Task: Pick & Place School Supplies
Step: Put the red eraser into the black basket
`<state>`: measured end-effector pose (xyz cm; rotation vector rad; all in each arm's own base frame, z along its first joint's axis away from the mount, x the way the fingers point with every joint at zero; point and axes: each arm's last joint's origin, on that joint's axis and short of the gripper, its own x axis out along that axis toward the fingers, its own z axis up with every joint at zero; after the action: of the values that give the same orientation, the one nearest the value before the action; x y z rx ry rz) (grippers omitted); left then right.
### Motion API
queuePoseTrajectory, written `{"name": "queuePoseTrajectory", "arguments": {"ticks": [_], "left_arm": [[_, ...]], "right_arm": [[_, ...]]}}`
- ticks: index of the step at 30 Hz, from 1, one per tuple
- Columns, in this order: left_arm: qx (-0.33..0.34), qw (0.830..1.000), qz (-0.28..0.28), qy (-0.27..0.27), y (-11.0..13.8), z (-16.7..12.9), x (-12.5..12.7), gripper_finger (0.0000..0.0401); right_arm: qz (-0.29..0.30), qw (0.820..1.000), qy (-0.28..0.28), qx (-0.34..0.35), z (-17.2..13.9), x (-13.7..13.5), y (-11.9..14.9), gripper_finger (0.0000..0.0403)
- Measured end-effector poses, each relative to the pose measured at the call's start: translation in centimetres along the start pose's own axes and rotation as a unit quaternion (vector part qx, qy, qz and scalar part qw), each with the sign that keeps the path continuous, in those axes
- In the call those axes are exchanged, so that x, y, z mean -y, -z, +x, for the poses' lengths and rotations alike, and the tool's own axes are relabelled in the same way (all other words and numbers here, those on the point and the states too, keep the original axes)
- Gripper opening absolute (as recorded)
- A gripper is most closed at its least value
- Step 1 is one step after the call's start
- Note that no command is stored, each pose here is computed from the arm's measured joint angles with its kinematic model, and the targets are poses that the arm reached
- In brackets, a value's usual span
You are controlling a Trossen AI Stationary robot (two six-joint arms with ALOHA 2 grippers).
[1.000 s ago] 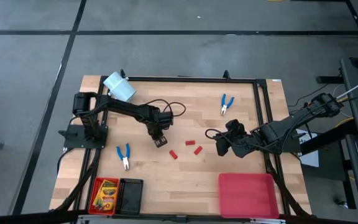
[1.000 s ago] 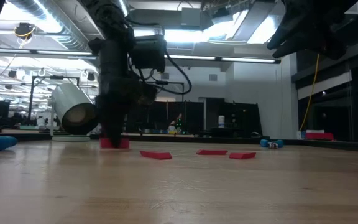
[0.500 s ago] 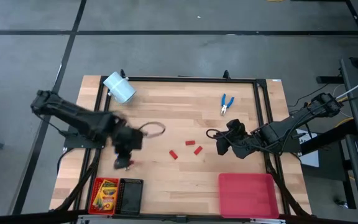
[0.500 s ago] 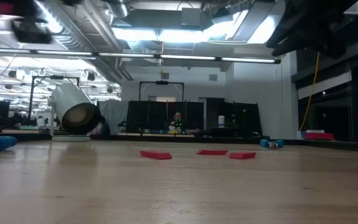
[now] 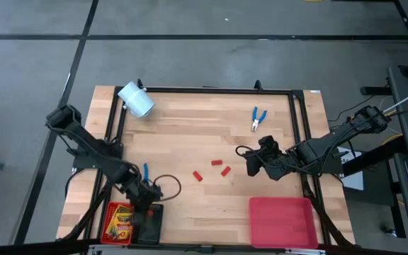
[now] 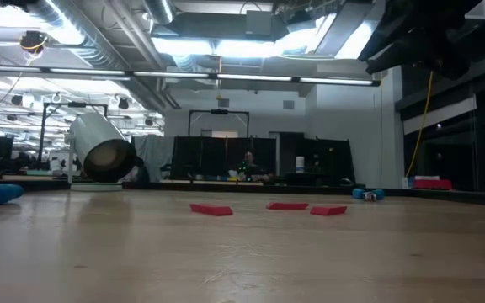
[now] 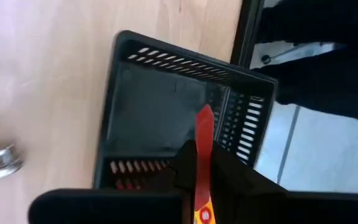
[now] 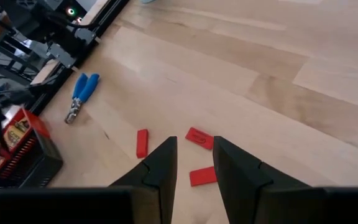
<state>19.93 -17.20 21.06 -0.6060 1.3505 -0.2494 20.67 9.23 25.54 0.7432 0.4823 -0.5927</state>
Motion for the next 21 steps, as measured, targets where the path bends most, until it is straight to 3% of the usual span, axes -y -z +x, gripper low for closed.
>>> {"name": "queuePoseTrajectory", "arguments": {"ticks": [5, 13, 18, 21], "left_arm": [[-0.019, 1.0, -0.006, -0.021, 0.0, 1.5, -0.3, 0.0027], [-0.013, 1.0, -0.004, -0.012, -0.4, 0.9, -0.4, 0.0168], [-0.008, 0.997, 0.074, -0.002, -0.8, -1.4, 0.1, 0.019], [0.029, 0.983, 0.171, -0.062, -2.6, -4.2, 0.1, 0.0173]], "right_arm": [[0.008, 1.0, -0.013, 0.001, 0.0, -0.3, -0.1, 0.0107], [-0.001, 1.0, -0.021, -0.003, 0.0, -0.4, -0.1, 0.0107], [0.0, 1.0, -0.024, -0.002, 0.0, -0.5, -0.1, 0.0107], [0.003, 1.0, -0.029, 0.007, 0.0, -0.7, -0.2, 0.0107]]}}
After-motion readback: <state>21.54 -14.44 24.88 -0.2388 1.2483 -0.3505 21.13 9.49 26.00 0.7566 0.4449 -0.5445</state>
